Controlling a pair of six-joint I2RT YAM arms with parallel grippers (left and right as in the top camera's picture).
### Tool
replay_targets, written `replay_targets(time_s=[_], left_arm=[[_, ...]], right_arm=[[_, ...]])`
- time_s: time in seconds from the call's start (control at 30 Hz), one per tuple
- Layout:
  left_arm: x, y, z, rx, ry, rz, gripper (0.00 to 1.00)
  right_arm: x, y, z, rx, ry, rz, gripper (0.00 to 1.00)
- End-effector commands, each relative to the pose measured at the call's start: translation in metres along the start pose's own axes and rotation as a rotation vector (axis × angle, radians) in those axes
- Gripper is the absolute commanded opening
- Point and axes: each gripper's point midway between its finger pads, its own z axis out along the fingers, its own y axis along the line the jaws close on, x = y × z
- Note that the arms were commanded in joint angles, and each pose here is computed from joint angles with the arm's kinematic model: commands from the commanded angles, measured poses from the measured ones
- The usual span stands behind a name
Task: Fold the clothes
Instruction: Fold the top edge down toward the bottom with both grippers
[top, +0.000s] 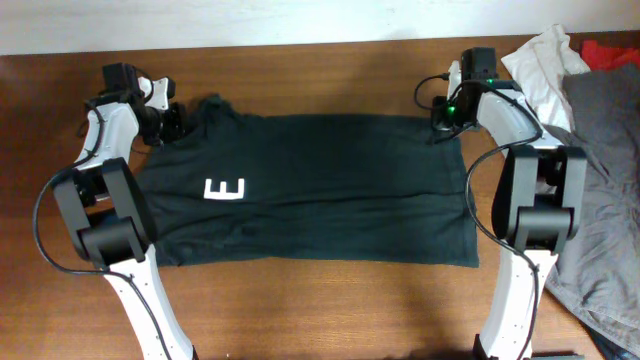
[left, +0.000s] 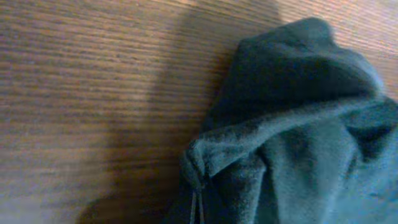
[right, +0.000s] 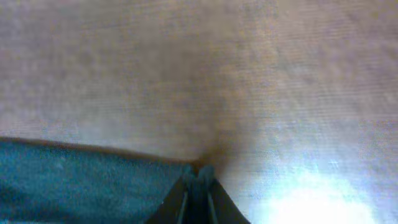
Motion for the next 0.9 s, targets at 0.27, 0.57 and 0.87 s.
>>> replay_targets(time_s=[0.27,0.57,0.87], left_arm=[[-0.032,-0.028,-0.103,-0.016,-0.126,0.020,0.01],[-0.008,-0.024,-0.122,-0.024,-0.046,-0.043,0.01],[0.029,-0.005,-0.149,-0.102,0.069,-0.132,0.01]], right_arm=[[-0.032,-0.004,-0.097,0.062,-0.097,0.012,0.13],[0.010,-0.010,-0.138,0.077,0.048,0.045,0.12],[0.057,-0.027,-0.157,0.094,0.230,0.100,0.12]])
